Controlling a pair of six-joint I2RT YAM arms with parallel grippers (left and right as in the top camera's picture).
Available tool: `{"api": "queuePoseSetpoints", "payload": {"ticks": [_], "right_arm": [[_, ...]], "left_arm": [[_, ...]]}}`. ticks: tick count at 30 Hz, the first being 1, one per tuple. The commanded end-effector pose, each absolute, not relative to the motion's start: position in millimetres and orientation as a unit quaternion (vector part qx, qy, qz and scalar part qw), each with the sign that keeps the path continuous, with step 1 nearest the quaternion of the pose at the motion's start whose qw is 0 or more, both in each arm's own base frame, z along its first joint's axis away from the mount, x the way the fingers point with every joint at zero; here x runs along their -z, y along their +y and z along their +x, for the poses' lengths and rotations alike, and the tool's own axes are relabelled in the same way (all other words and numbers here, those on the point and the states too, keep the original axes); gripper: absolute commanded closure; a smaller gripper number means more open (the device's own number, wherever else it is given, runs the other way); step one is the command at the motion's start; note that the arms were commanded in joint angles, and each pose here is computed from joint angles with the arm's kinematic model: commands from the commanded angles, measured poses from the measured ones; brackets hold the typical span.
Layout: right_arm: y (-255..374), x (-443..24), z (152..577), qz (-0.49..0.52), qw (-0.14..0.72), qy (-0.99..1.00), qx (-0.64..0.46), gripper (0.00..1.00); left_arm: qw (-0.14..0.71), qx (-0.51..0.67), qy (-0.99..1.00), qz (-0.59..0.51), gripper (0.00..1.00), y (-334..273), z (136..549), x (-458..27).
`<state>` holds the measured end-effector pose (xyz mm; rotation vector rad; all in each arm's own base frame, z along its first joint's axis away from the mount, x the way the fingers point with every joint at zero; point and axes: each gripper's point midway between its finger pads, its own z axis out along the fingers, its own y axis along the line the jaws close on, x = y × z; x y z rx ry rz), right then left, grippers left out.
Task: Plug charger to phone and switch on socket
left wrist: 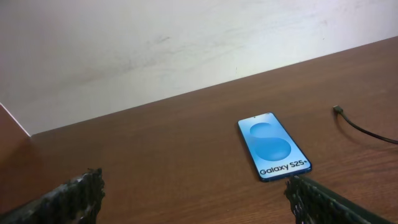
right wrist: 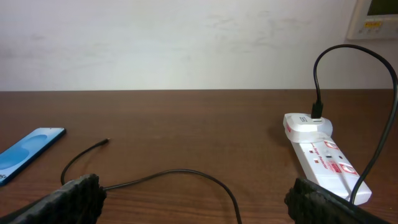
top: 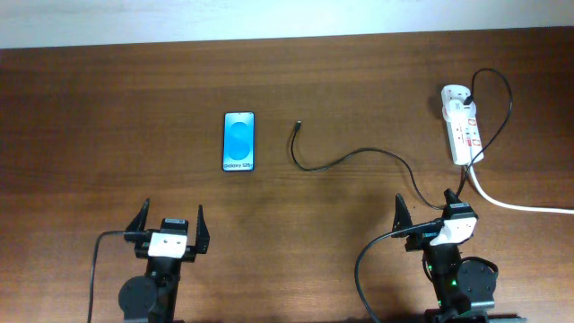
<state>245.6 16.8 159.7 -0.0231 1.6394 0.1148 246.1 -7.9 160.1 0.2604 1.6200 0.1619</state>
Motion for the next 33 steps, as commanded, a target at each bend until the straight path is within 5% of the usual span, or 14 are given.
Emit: {"api": "queuePoseSetpoints", "payload": {"ticks": [1, 33], "right_arm": [[19, -158, 245, -0.013, 0.679, 0.731, -0.056, 0.02], [19, -158, 245, -0.013, 0.679, 0.731, -0.056, 0.02]], "left_arm": [[0.680, -0.084, 0.720, 0.113, 0.01, -4, 246, -161], [0.718, -0.061, 0.686, 0.105, 0.01, -10, 258, -221]]}}
